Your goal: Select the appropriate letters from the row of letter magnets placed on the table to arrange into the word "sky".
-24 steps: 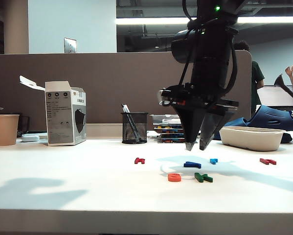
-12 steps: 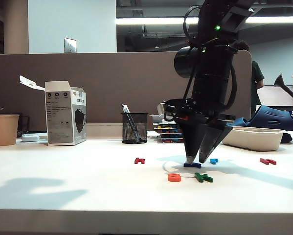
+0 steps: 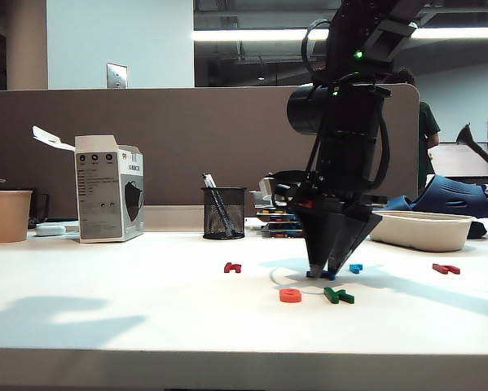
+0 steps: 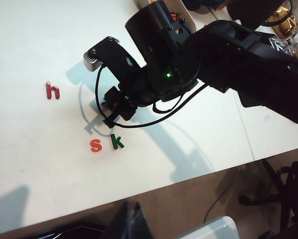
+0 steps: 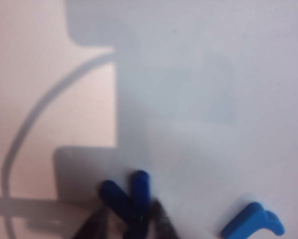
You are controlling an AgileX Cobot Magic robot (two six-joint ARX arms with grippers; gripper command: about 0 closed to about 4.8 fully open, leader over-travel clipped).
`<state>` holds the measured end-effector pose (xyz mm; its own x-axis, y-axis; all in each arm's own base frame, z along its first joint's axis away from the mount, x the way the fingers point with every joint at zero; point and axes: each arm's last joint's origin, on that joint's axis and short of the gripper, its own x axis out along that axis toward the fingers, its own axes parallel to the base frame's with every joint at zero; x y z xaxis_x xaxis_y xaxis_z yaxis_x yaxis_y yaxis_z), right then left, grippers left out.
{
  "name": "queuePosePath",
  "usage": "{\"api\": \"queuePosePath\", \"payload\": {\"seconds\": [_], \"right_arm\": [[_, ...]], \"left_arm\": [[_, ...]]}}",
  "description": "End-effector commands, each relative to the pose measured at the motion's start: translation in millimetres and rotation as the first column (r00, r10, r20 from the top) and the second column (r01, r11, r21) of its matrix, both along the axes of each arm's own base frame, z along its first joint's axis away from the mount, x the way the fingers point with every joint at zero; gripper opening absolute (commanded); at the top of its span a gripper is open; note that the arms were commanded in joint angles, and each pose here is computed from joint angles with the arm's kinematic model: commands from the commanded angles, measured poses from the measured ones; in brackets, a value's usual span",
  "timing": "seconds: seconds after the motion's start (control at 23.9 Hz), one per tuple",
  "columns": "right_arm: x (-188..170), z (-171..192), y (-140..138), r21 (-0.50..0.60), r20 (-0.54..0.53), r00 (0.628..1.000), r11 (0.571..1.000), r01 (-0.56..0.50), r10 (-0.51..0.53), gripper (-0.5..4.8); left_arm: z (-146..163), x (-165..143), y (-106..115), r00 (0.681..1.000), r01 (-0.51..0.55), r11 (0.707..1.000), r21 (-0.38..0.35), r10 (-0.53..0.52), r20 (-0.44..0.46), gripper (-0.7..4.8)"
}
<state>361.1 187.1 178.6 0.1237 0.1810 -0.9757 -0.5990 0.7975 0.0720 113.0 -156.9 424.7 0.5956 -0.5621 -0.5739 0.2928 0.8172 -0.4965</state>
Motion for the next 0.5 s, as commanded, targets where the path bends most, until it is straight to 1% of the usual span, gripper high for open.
{"api": "queuePosePath", "payload": {"seconds": [0.04, 0.08, 0.25, 0.29, 0.33, 0.38, 0.5], "right_arm": [[-2.0, -5.2, -0.2, -0.011, -0.032, 0.999, 1.000, -0.001, 0.000, 0.68], [-2.6, -5.3, -0.5, -0.014, -0.038, 0.999, 1.000, 0.002, -0.002, 0.41], [-3.2, -5.4, -0.6, -0.016, -0.045, 0.999, 1.000, 0.007, -0.007, 0.39], [-3.6, -5.5, -0.8, -0.017, -0.052, 0.998, 1.000, 0.022, -0.023, 0.38], [-4.0, -5.5, -1.0, -0.019, -0.056, 0.998, 1.000, 0.024, -0.025, 0.32], [-5.0, -5.7, -1.5, -0.024, -0.067, 0.997, 0.999, 0.029, -0.030, -0.01], [-7.9, -6.0, -2.9, -0.036, -0.102, 0.993, 0.998, 0.054, -0.057, -0.06]], "left_arm": [[1.4, -0.1, 0.6, 1.000, -0.002, 1.000, -0.006, 0.002, 0.009, -0.05], [1.4, -0.1, 0.6, 1.000, -0.002, 1.000, -0.006, 0.002, 0.009, -0.05], [1.4, -0.1, 0.6, 1.000, -0.002, 1.000, -0.005, 0.002, 0.009, -0.05], [1.5, -0.1, 0.6, 1.000, -0.002, 1.000, -0.006, 0.002, 0.009, -0.05], [1.4, -0.1, 0.6, 1.000, -0.002, 1.000, -0.006, 0.002, 0.009, -0.05], [1.4, -0.1, 0.6, 1.000, -0.002, 1.000, -0.006, 0.002, 0.009, -0.05], [1.4, -0.1, 0.6, 1.000, -0.002, 1.000, -0.006, 0.002, 0.009, -0.05]]}}
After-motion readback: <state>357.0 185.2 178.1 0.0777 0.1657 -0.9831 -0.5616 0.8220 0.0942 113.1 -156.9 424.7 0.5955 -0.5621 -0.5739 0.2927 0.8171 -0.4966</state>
